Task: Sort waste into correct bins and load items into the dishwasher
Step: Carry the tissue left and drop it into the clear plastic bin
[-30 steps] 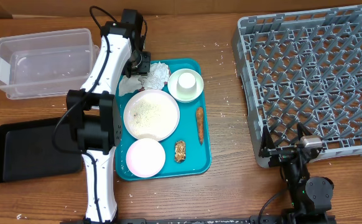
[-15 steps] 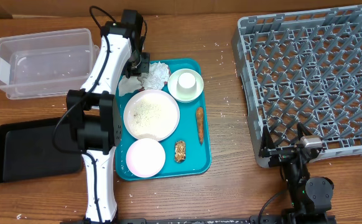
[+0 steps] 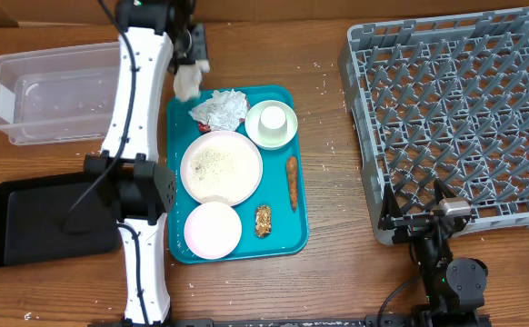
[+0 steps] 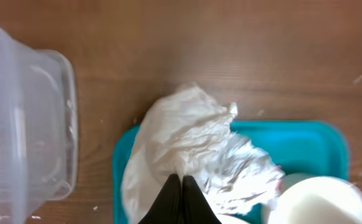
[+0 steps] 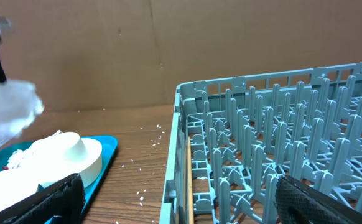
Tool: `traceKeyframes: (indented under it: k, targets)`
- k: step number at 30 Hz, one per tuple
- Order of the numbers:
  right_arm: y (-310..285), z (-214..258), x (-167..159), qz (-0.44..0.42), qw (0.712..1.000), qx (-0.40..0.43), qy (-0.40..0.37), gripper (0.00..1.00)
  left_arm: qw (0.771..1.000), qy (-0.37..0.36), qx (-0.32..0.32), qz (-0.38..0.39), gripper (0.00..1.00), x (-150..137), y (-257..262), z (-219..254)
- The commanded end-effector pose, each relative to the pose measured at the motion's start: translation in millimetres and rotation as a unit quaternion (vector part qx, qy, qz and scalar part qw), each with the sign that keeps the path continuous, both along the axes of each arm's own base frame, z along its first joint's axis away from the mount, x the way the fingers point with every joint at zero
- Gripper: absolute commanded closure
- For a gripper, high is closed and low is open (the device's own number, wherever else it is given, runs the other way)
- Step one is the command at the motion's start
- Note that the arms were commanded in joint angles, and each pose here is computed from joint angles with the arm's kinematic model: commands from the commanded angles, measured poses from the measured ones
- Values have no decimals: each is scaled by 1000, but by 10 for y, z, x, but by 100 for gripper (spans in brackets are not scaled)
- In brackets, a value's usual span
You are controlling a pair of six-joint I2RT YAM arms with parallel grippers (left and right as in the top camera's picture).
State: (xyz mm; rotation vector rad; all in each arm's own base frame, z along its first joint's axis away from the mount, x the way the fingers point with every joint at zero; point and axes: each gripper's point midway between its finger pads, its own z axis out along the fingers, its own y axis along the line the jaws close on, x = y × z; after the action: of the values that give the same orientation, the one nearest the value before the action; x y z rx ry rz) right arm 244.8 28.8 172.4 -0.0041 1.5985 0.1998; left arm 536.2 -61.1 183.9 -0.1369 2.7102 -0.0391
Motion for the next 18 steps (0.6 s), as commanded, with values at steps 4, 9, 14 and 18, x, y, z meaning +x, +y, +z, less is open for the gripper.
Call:
traceKeyframes:
  k: [4,9,14,18]
  targets:
    - [-9,-21,1,-2,1000,-1,-2,0,993,-88,12,79,96,68,364,684]
    - [-9,-21,1,-2,1000,-1,-2,0,977,-118,10,179,96,22,950,915]
    - [-9,-21,1,-2,1000,-1,-2,0,969,-114,-38,215,96,0,1281,898]
    - [-9,-21,1,-2,1000,-1,-2,0,952,-124,-51,275,96,-35,1662,915]
